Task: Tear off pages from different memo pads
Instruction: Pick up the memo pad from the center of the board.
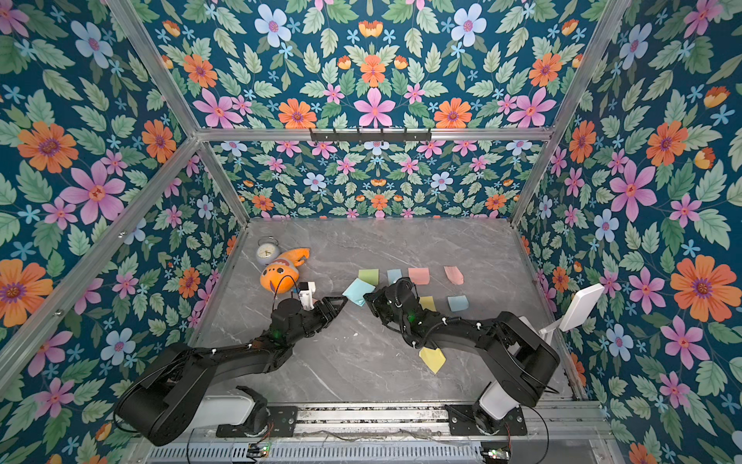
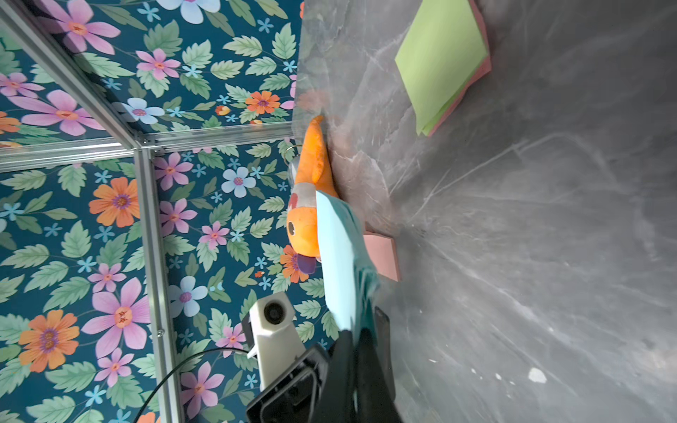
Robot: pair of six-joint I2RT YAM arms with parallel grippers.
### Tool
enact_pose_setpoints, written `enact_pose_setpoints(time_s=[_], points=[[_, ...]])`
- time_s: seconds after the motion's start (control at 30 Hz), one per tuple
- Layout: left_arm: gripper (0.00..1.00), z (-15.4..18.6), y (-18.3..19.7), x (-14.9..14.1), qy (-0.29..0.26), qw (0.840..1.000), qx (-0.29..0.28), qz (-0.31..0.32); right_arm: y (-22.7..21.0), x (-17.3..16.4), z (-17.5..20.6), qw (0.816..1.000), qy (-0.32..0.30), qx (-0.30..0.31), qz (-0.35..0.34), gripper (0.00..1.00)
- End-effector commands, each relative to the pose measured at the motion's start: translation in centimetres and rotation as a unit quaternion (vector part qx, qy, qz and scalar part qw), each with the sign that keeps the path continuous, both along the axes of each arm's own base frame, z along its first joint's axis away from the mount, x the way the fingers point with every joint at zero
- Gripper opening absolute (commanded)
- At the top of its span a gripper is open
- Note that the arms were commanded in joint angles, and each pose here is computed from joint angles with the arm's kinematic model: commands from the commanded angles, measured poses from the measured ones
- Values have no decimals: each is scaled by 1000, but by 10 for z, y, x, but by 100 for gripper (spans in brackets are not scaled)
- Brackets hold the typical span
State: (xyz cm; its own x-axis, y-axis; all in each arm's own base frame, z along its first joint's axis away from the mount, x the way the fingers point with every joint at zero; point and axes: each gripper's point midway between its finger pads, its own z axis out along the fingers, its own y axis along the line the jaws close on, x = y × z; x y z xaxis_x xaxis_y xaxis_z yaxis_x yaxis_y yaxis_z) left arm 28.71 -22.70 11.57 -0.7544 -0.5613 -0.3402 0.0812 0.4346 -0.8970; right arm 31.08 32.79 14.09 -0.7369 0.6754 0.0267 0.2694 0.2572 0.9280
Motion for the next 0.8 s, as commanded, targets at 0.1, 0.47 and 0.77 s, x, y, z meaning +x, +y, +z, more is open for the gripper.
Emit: enact_pose_setpoints(time_s=[0.1, 0.47, 0.77], points=[[56, 25, -12, 7, -42, 998, -53, -6, 9, -7, 5, 1000, 8, 19, 1, 0], [20, 36, -18, 12, -58, 996, -70, -15, 15, -18, 5, 999, 11, 34, 8, 0], [8, 33, -19, 20, -47, 995, -81, -18, 15, -27, 3, 999, 17, 34, 11, 0]])
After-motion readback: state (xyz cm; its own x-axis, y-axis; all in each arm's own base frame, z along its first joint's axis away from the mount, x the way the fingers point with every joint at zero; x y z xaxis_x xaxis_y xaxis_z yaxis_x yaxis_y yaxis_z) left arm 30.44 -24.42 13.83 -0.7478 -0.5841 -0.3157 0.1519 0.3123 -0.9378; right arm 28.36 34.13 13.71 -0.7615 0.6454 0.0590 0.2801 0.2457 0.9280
